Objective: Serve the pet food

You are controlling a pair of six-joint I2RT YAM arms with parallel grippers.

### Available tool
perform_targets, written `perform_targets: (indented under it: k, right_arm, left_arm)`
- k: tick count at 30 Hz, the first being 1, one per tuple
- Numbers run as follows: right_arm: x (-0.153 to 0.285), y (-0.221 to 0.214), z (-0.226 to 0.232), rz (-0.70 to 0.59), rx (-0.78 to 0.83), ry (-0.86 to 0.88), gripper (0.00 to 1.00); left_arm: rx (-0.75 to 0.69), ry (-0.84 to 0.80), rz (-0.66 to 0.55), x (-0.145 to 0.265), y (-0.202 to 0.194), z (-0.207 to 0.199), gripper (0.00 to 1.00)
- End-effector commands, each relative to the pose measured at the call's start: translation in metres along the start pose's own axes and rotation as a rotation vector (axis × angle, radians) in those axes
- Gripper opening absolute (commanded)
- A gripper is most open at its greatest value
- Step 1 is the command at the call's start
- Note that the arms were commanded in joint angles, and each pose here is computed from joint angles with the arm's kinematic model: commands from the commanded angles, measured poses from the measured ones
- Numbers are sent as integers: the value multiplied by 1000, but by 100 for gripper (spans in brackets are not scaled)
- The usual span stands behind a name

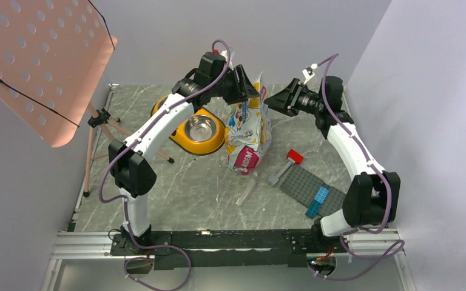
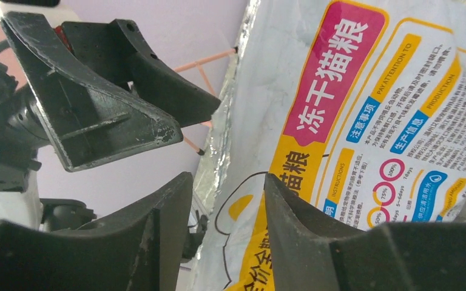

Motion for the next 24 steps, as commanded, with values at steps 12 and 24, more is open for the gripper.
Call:
perform_targets:
  k: [12, 24]
  right_arm:
    - [17, 27, 20, -94, 94, -27, 37]
    - [-14, 15, 23, -55, 151, -81, 31]
  left_arm:
    - [-38, -47, -49, -12, 10, -26, 36]
    - [-48, -64, -34, -12, 6, -25, 0]
Point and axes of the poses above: each gripper's point midway between its finger pads, its own x axis back along the fingers, its own z axis along the line the jaws close on, y = z × x, the point moved 3 cm from there along x, back along the fingers, and after that the axes turned 11 degrees about -x, right-handed, at the moved point
